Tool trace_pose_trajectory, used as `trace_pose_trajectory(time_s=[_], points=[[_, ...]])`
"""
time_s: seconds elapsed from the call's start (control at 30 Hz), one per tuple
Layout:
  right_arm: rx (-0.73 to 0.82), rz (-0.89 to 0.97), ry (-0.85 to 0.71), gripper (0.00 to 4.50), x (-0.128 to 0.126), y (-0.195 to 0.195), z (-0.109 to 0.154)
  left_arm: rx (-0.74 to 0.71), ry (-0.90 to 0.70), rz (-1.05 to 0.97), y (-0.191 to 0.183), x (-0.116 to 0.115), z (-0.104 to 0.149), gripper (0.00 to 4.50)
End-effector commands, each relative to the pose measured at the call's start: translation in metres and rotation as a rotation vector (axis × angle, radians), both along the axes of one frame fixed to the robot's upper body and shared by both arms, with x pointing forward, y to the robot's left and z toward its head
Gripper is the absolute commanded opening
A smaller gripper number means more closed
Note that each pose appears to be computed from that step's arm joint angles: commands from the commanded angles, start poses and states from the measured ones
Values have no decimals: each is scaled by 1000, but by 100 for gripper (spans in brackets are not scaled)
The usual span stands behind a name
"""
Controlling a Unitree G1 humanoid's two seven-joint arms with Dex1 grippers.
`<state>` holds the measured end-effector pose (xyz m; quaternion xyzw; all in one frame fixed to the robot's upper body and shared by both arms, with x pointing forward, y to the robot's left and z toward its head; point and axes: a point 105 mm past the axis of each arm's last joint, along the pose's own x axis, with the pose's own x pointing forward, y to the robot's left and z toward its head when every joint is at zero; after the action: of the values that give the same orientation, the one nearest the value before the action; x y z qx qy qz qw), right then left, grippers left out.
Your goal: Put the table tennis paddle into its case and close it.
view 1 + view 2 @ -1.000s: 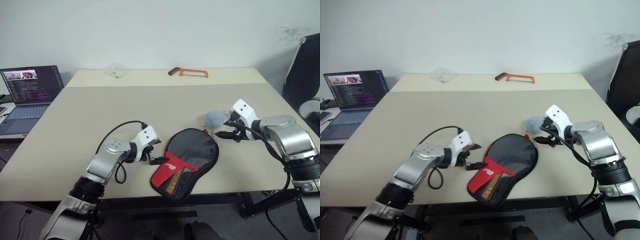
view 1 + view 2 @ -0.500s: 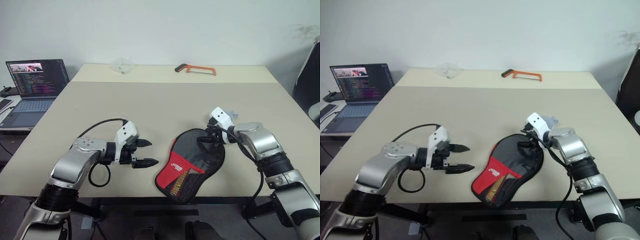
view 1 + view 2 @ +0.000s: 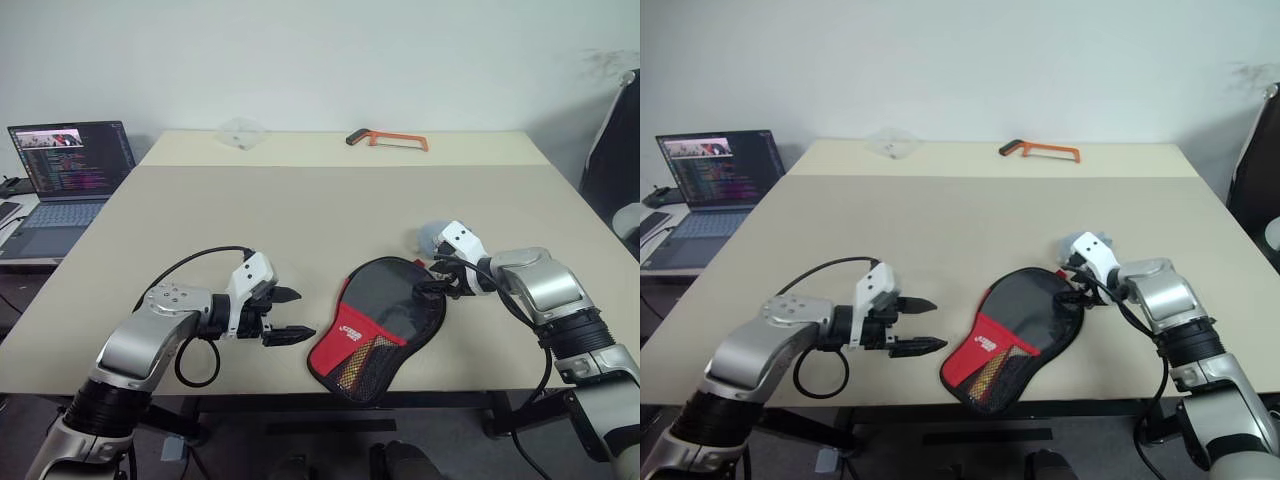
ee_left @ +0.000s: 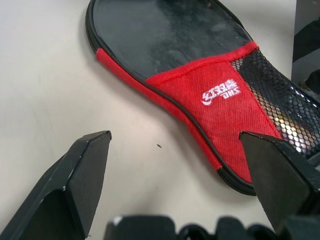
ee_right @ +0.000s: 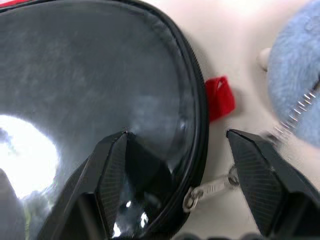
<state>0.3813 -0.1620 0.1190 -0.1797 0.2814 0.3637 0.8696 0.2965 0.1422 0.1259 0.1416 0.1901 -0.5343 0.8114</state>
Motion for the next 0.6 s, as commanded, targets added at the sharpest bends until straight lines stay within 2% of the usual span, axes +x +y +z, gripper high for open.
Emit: trace_pose_trajectory(time_s=[0.03,0.13,0.27,0.43,0.6], points=[[-8,24,4,220,-2,5,-1,2,-37,-16,-2,2,7,450],[-8,39,11,117,-2,10,-4,2,-39,-17,-3,3,7,450],[-20,57,-1,4,1,13,-3,2,-43,-15,-3,4,8,450],[-52,141,-103,4,12,27,12,5,-48,-5,0,6,9,450],[-89,305,-223,4,20,60,27,8,-50,0,1,6,9,450]])
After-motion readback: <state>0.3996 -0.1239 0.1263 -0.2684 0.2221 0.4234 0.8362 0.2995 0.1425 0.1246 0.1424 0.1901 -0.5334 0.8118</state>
